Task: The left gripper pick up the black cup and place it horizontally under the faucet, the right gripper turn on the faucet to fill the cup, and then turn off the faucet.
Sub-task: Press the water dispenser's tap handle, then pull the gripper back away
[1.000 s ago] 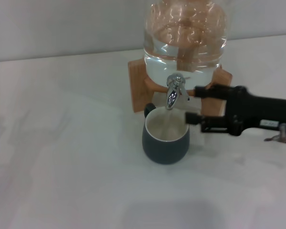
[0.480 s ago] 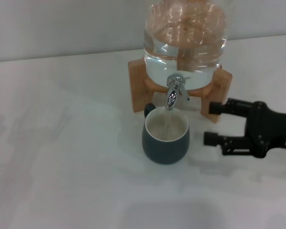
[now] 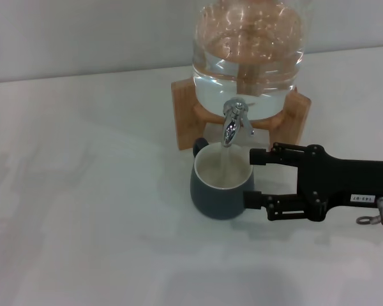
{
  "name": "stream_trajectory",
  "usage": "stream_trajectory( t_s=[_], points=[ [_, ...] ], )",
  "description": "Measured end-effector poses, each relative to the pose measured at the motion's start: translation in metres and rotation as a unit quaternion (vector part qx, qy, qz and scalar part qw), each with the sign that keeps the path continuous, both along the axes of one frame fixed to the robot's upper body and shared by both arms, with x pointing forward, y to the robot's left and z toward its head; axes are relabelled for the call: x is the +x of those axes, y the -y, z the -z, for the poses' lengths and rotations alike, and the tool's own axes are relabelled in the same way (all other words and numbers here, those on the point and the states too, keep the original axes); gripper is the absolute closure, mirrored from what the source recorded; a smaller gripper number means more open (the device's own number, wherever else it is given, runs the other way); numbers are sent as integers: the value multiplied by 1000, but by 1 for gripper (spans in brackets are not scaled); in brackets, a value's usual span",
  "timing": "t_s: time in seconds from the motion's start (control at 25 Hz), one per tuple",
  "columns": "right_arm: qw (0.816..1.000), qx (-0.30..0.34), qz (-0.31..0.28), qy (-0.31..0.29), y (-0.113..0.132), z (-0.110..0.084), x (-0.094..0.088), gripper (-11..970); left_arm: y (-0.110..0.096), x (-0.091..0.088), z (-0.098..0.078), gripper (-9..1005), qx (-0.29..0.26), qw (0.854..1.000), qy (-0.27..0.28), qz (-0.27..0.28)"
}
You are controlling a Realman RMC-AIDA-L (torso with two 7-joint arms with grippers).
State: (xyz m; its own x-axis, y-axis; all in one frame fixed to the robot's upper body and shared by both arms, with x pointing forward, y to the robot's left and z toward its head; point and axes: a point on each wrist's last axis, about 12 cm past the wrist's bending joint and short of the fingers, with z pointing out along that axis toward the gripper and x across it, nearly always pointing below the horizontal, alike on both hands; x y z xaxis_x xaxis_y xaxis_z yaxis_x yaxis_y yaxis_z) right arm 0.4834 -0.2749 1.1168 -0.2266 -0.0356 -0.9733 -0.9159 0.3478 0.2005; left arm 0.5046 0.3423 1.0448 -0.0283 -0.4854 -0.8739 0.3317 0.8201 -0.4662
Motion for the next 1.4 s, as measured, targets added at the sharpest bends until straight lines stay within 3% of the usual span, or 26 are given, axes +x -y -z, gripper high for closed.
stream_trajectory(
  t_s=[0.4,0.92,1.4],
  points=[
    [1000,6,8,1,2,0,0,106,1,0,1,124,1,1000,-3,4],
    [1000,-5,25,13,-13,1,14,106,1,-1,1,124,1,1000,-5,5],
    [999,-2,43,21,-9,-2,18,106,1,0,1,125,2,1000,-3,6]
  ],
)
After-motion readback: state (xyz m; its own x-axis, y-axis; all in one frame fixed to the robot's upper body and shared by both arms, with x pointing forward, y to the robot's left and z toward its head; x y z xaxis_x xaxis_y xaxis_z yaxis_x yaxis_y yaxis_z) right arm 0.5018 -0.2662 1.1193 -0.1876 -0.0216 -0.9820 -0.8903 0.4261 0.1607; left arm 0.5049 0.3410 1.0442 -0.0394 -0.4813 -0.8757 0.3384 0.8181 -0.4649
